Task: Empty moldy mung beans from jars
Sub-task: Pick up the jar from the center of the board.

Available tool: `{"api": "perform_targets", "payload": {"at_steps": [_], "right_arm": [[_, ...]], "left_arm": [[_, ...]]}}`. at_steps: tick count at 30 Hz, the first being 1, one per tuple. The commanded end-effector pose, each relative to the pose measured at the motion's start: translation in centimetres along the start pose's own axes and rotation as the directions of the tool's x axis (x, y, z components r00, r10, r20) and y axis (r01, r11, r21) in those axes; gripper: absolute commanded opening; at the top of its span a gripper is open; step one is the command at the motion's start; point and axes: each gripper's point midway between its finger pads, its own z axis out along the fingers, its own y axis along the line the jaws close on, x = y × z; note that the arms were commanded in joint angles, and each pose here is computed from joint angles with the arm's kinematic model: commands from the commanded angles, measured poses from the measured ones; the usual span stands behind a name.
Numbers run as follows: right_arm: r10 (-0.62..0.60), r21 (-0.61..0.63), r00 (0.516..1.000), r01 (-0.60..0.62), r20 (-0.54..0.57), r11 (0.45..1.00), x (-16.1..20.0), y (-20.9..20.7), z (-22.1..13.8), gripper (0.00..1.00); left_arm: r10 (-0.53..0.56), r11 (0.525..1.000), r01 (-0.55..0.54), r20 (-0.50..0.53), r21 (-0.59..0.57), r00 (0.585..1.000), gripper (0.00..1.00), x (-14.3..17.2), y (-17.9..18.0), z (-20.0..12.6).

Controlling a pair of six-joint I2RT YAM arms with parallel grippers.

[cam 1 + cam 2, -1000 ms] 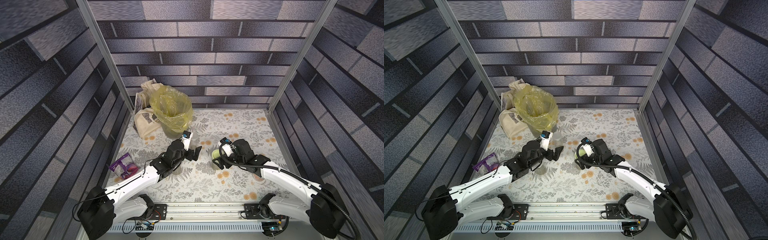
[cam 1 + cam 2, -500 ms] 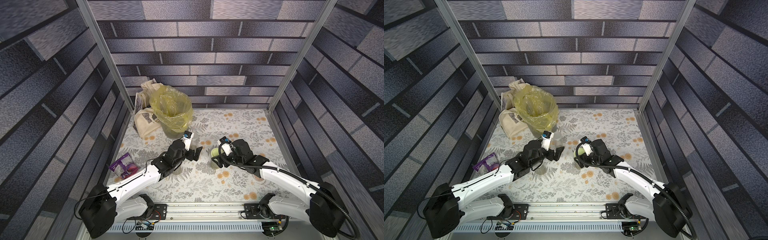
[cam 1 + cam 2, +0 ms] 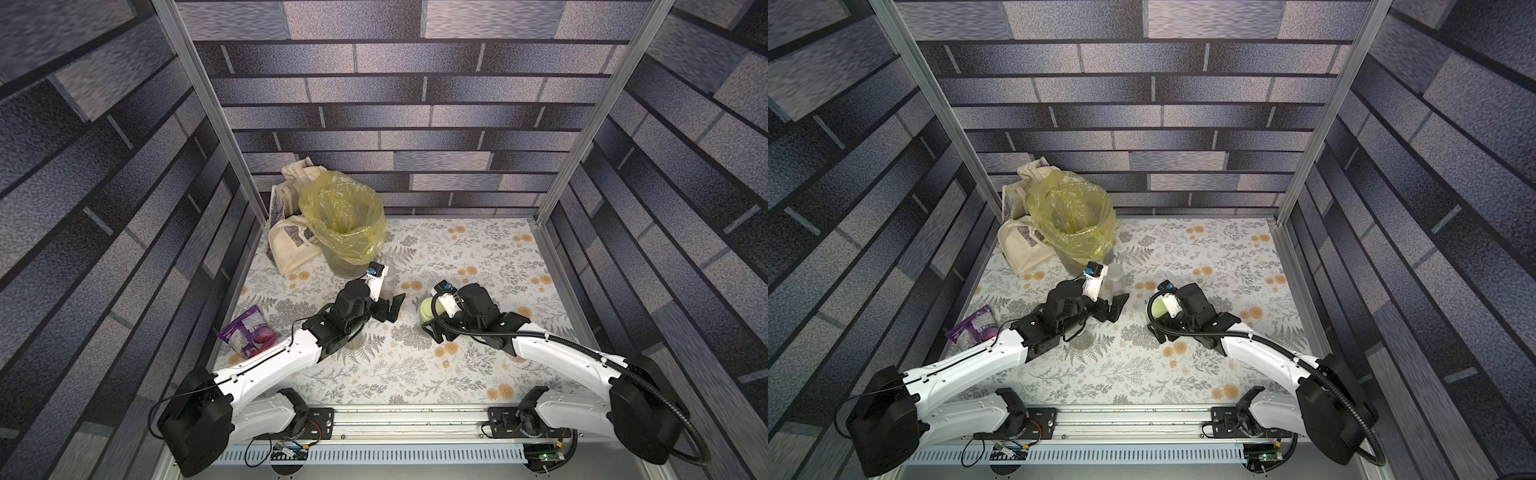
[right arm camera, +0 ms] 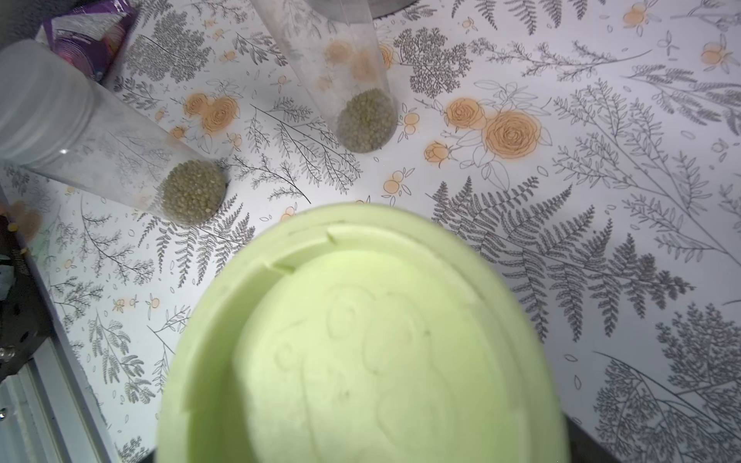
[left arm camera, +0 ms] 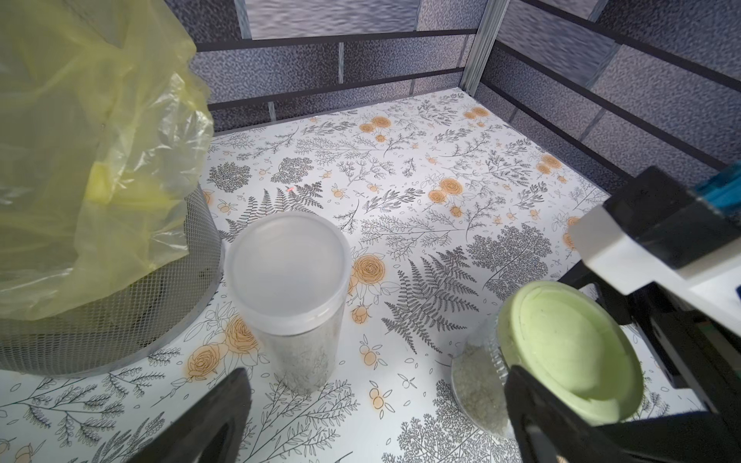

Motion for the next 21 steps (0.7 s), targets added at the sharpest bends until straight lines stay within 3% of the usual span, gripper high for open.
{"api": "perform_targets", "payload": {"at_steps": [1, 5, 9, 21], "right_arm": [[0.003, 0.031, 0.999, -0.001, -0.045, 1.0, 1.4, -0.4, 0.5, 0.92], [0.011, 0.018, 1.0, -0.011, 0.005, 1.0, 0.8, -0.2, 0.4, 0.77], [0.034, 0.018, 0.996, -0.036, 0.084, 0.999, -0.1, -0.2, -0.2, 0.75], [0.034, 0.013, 0.991, -0.036, 0.128, 0.999, -1.0, 0.0, -0.7, 0.68]], "left_arm": [[-0.022, 1.0, 0.022, 0.019, 0.022, 1.0, 1.0, -0.9, -0.6, 0.1], [-0.022, 1.0, 0.022, 0.016, 0.019, 1.0, 1.0, -0.7, -0.5, 0.1], [-0.019, 1.0, 0.019, 0.013, 0.017, 1.0, 1.0, -0.5, -0.5, 0.3], [-0.006, 0.999, 0.006, -0.004, 0.032, 1.0, 1.0, 0.0, -0.7, 0.5]]}}
